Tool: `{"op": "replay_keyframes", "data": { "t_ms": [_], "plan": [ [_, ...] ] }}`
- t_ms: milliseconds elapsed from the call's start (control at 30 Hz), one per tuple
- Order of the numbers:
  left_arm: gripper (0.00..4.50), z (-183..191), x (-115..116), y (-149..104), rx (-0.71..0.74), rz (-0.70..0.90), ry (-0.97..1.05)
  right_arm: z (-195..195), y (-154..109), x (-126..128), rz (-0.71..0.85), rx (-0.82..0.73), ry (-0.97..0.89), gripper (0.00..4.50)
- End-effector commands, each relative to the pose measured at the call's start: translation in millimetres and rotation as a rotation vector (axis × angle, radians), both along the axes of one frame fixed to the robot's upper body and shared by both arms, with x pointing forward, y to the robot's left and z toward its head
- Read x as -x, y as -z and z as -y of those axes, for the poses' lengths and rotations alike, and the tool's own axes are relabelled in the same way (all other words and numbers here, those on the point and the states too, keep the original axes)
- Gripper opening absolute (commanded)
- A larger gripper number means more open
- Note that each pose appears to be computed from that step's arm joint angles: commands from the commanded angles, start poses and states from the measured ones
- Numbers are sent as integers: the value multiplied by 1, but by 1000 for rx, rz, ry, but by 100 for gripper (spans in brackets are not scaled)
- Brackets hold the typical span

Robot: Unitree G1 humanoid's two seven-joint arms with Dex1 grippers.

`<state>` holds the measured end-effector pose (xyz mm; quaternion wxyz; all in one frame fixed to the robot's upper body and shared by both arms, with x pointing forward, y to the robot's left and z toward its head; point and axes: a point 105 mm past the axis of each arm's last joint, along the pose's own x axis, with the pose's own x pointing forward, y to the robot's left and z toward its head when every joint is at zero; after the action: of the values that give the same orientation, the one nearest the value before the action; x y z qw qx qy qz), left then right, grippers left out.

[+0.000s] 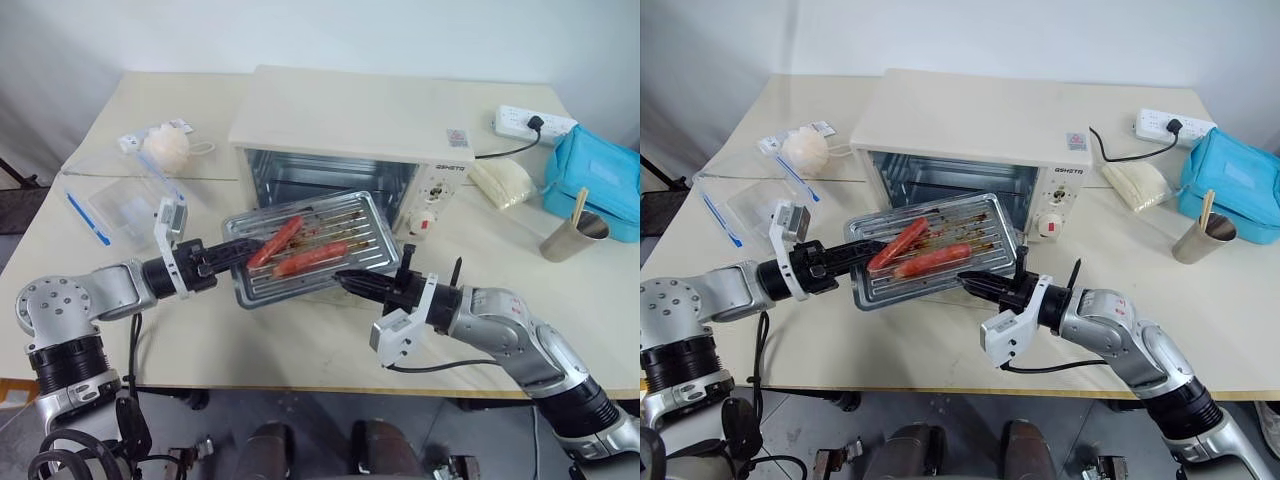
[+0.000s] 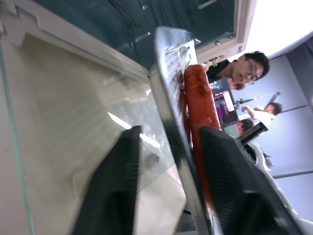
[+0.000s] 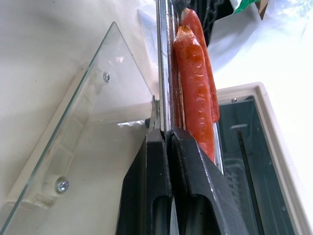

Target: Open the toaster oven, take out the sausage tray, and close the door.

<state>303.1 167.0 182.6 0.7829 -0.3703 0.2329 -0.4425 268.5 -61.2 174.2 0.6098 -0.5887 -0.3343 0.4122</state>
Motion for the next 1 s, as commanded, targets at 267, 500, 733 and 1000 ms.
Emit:
{"op": "replay_keyframes", "data": {
  "t_ms": [267, 500, 733, 1000],
  "plan": [
    [1, -11, 3, -5, 136, -40, -29, 3, -13, 5, -96, -75, -43, 0],
    [0, -31, 25, 13, 302, -134, -166, 23, -13, 1, -281, -128, -23, 214],
    [0, -58, 54, 34, 382, -146, -365, 61, 1, -5, -566, -175, 59, 347],
    [0, -91, 98, 51, 467, -114, -631, 108, 23, -30, -855, -341, 236, 109]
  ]
}}
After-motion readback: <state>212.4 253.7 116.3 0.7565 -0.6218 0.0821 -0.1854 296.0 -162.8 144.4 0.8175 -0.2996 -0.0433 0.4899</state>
